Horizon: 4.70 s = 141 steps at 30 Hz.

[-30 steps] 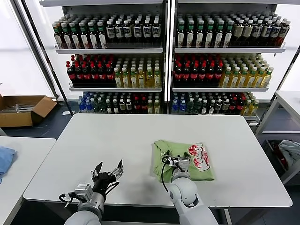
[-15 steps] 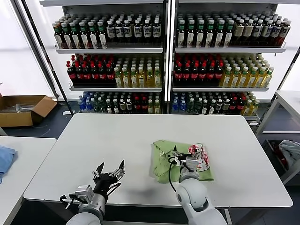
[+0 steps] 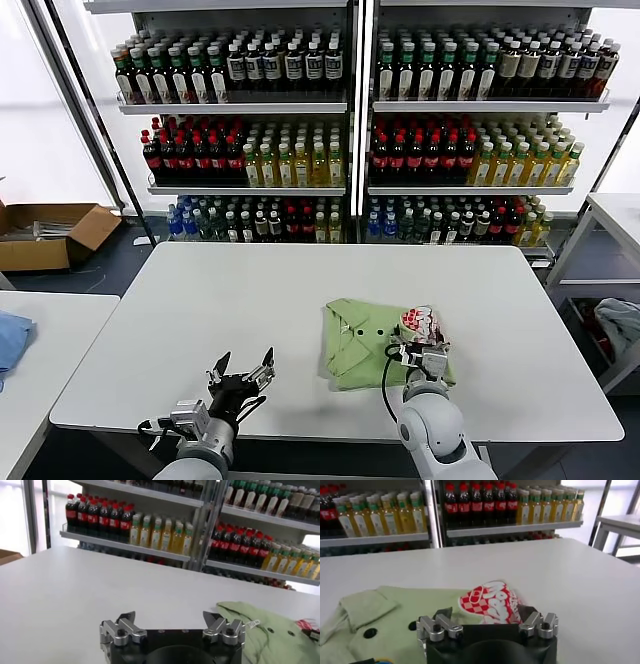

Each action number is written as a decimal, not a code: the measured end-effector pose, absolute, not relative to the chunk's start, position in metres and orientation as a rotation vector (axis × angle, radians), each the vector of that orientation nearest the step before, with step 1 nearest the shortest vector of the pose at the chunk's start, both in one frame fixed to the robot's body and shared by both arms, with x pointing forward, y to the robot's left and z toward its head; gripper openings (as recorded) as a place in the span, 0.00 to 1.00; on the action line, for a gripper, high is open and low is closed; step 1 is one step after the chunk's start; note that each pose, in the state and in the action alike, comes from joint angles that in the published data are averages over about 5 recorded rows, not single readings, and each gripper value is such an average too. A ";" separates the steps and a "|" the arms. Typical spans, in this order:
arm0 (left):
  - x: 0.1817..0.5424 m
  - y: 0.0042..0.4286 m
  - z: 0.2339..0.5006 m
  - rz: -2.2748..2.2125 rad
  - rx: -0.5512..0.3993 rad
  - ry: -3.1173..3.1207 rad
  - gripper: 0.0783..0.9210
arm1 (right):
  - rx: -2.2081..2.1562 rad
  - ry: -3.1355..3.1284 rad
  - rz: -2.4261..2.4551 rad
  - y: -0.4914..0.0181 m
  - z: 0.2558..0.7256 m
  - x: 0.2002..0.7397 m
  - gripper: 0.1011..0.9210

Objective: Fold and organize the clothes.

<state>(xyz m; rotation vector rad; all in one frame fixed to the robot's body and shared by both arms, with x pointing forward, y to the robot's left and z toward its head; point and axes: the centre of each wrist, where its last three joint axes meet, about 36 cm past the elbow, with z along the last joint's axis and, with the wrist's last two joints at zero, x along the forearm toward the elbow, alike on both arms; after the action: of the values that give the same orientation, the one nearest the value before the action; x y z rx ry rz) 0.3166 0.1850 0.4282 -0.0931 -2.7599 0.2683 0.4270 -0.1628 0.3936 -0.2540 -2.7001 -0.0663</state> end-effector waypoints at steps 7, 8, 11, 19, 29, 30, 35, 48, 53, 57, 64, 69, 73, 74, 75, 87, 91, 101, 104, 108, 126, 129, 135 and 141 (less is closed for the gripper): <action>0.316 0.185 0.428 0.267 -0.095 -2.758 0.88 | -0.276 -2.673 -0.106 -0.163 0.385 0.430 0.88; 0.316 0.185 0.428 0.266 -0.094 -2.758 0.88 | -0.278 -2.670 -0.110 -0.164 0.384 0.430 0.88; 0.316 0.186 0.427 0.264 -0.094 -2.756 0.88 | -0.281 -2.665 -0.122 -0.167 0.381 0.429 0.88; 0.315 0.182 0.423 0.271 -0.110 -2.741 0.88 | -0.253 -2.689 -0.157 -0.173 0.384 0.420 0.88; 0.314 0.177 0.421 0.277 -0.126 -2.733 0.88 | -0.225 -2.770 -0.187 -0.176 0.396 0.413 0.88; 0.314 0.177 0.421 0.278 -0.125 -2.733 0.88 | -0.228 -2.775 -0.188 -0.176 0.397 0.414 0.88; 0.311 0.178 0.423 0.270 -0.123 -2.746 0.88 | -0.226 -2.792 -0.169 -0.176 0.401 0.415 0.88; 0.300 0.178 0.423 0.244 -0.116 -2.750 0.88 | -0.220 -2.824 -0.155 -0.173 0.405 0.433 0.88; 0.297 0.178 0.424 0.242 -0.117 -2.749 0.88 | -0.245 -2.809 -0.178 -0.173 0.404 0.443 0.88; 0.296 0.176 0.423 0.242 -0.119 -2.745 0.88 | -0.263 -2.784 -0.198 -0.171 0.401 0.452 0.88; 0.294 0.174 0.422 0.252 -0.120 -2.741 0.88 | -0.273 -2.728 -0.237 -0.165 0.396 0.469 0.88; 0.295 0.174 0.421 0.253 -0.117 -2.740 0.88 | -0.276 -2.693 -0.251 -0.163 0.392 0.477 0.88; 0.297 0.174 0.420 0.253 -0.117 -2.740 0.88 | -0.275 -2.677 -0.263 -0.164 0.391 0.481 0.88; 0.298 0.174 0.420 0.253 -0.117 -2.741 0.88 | -0.274 -2.675 -0.268 -0.164 0.391 0.481 0.88; 0.298 0.174 0.420 0.252 -0.116 -2.742 0.88 | -0.273 -2.673 -0.274 -0.165 0.391 0.482 0.88; 0.303 0.179 0.418 0.201 -0.076 -2.781 0.88 | -0.221 -2.782 -0.292 -0.174 0.418 0.463 0.88; 0.305 0.182 0.418 0.181 -0.050 -2.806 0.88 | -0.219 -2.853 -0.202 -0.186 0.436 0.446 0.88; 0.317 0.197 0.417 0.144 0.023 -2.879 0.88 | -0.304 -2.829 0.158 -0.254 0.425 0.401 0.88; 0.323 0.201 0.417 0.136 0.042 -2.903 0.88 | -0.330 -2.811 0.203 -0.268 0.423 0.389 0.88; 0.329 0.205 0.416 0.139 0.069 -2.929 0.88 | -0.364 -2.810 0.230 -0.278 0.426 0.377 0.88; 0.332 0.216 0.423 0.118 0.089 -3.008 0.88 | -0.402 -2.827 0.260 -0.286 0.440 0.346 0.88; 0.333 0.214 0.423 0.123 0.092 -3.014 0.88 | -0.396 -2.827 0.266 -0.286 0.441 0.343 0.88; 0.331 0.215 0.427 0.139 0.109 -3.031 0.88 | -0.385 -2.825 0.288 -0.286 0.442 0.338 0.88; 0.331 0.217 0.431 0.135 0.117 -3.052 0.88 | -0.394 -2.826 0.305 -0.289 0.444 0.337 0.88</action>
<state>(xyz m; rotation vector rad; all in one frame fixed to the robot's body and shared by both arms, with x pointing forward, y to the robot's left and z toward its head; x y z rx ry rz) 0.3310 0.2167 0.4311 0.1172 -3.0518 0.1352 0.3371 -0.2887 0.4441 -0.3938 -2.8260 0.3047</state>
